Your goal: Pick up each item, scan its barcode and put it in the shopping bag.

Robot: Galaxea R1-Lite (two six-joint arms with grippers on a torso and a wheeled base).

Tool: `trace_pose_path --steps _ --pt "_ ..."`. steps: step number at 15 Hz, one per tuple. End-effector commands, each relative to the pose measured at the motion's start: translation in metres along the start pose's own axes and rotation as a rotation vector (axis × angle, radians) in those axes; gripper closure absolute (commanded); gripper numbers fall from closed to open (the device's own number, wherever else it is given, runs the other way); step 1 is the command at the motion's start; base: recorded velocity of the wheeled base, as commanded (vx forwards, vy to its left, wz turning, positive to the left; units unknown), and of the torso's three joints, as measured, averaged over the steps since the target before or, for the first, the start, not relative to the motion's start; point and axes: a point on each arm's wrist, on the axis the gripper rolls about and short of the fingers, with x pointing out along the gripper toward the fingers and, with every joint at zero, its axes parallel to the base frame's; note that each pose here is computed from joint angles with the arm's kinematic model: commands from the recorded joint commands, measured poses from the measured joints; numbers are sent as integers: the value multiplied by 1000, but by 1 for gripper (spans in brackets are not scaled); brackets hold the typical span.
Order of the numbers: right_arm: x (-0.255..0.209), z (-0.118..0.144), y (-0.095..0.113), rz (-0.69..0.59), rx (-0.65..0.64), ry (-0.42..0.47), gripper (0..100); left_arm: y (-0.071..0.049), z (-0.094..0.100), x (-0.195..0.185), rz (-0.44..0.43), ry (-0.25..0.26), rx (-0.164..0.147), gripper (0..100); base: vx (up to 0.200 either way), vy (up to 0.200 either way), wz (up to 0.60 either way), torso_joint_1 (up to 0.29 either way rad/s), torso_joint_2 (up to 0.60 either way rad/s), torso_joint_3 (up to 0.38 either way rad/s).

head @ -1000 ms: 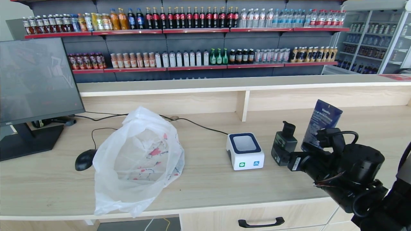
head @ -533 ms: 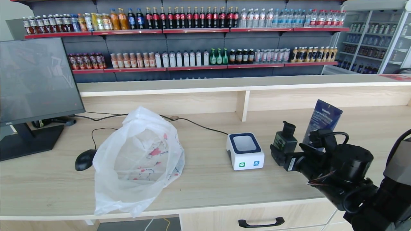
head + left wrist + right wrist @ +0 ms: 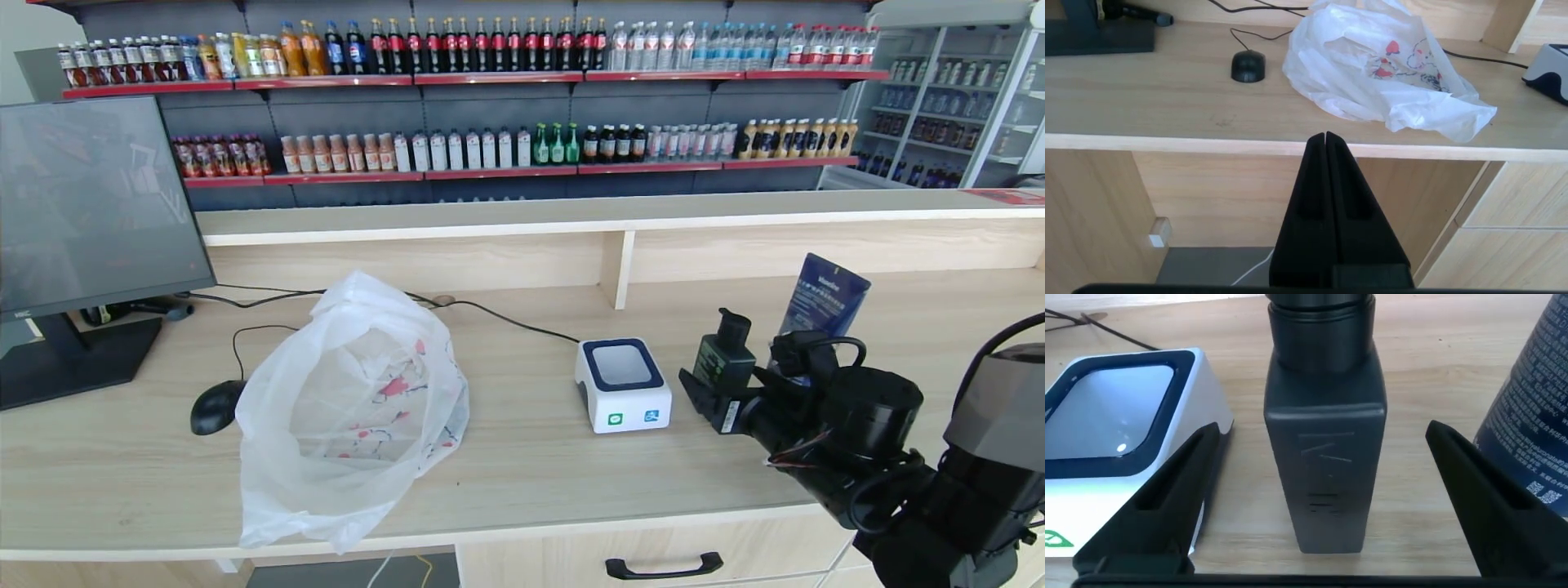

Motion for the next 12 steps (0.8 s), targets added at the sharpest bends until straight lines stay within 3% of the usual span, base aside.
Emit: trace_pose_path --steps 1,12 --pt "6 -4 1 0 -1 5 0 0 0 0 1 0 -1 100 0 0 0 0 0 0" --pt "27 -8 3 -2 7 -18 0 0 0 0 0 -2 -1 100 0 0 0 0 0 0"
